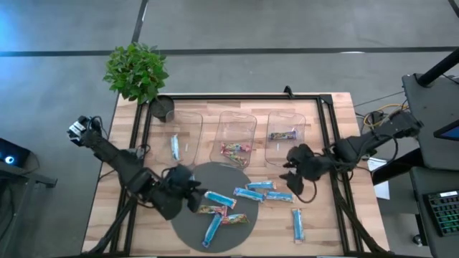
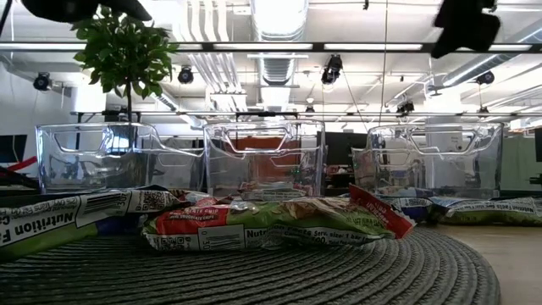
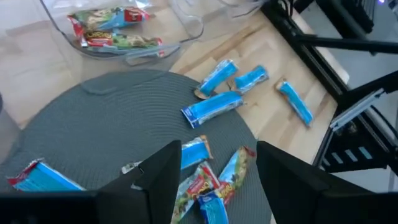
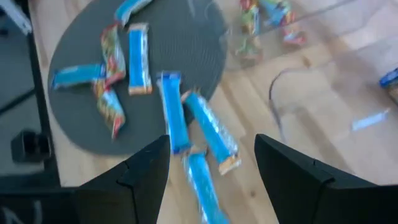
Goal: Pick and place Granola Bars by type
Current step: Put the yellow granola bar into the left transparent bin
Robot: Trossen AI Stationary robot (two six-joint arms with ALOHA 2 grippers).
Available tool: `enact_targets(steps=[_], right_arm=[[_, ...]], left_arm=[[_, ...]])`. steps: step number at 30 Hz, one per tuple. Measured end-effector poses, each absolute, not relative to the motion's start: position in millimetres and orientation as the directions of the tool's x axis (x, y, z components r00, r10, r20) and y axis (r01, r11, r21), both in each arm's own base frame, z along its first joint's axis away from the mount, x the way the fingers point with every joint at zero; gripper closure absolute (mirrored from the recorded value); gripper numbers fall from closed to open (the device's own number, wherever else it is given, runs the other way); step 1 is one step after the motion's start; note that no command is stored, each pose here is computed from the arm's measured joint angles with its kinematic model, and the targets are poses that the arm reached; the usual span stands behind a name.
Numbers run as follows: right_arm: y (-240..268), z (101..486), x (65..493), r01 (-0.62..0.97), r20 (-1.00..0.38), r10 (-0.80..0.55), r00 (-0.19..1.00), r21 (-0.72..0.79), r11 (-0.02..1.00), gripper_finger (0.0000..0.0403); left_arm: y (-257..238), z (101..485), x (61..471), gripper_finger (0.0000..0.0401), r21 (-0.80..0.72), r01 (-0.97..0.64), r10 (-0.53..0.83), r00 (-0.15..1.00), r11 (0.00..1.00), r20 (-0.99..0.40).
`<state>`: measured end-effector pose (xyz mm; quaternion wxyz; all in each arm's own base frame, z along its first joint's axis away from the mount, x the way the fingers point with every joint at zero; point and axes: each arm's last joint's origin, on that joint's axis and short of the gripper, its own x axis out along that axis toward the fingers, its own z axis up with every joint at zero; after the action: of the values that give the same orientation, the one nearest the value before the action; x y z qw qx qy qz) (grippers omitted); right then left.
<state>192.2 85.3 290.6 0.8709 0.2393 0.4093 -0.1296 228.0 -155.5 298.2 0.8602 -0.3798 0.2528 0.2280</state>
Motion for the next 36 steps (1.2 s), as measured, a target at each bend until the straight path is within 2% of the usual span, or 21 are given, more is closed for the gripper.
enact_targets(steps=[11,14,19,23,27,36], right_arm=[[134,268,167,0.641,-0.902,0.158,0.402,0.401,0.655,0.0179],[151,255,165,0.737,-0.933,0.188,0.308,0.359,0.573,0.0179],[175,227,169,0.855,-0.968,0.161,0.190,0.244,0.457,0.0179],[192,204,181,0.876,-0.972,0.208,0.112,0.195,0.441,0.0179],[206,185,192,0.863,-0.963,0.254,0.094,0.206,0.461,0.0179],[208,165,195,0.920,-0.978,0.202,0.057,0.130,0.369,0.0179]], left_arm=[[-156,299,227,0.0211,-0.523,-0.580,0.219,0.773,0.625,-0.596],[-156,299,227,0.0211,-0.510,-0.575,0.219,0.773,0.640,-0.596],[-156,298,227,0.0211,-0.472,-0.559,0.220,0.772,0.682,-0.597],[-155,298,228,0.0211,-0.457,-0.555,0.223,0.771,0.695,-0.597],[-155,298,228,0.0211,-0.452,-0.553,0.222,0.771,0.700,-0.597],[-156,298,228,0.0211,-0.463,-0.542,0.180,0.763,0.701,-0.621]])
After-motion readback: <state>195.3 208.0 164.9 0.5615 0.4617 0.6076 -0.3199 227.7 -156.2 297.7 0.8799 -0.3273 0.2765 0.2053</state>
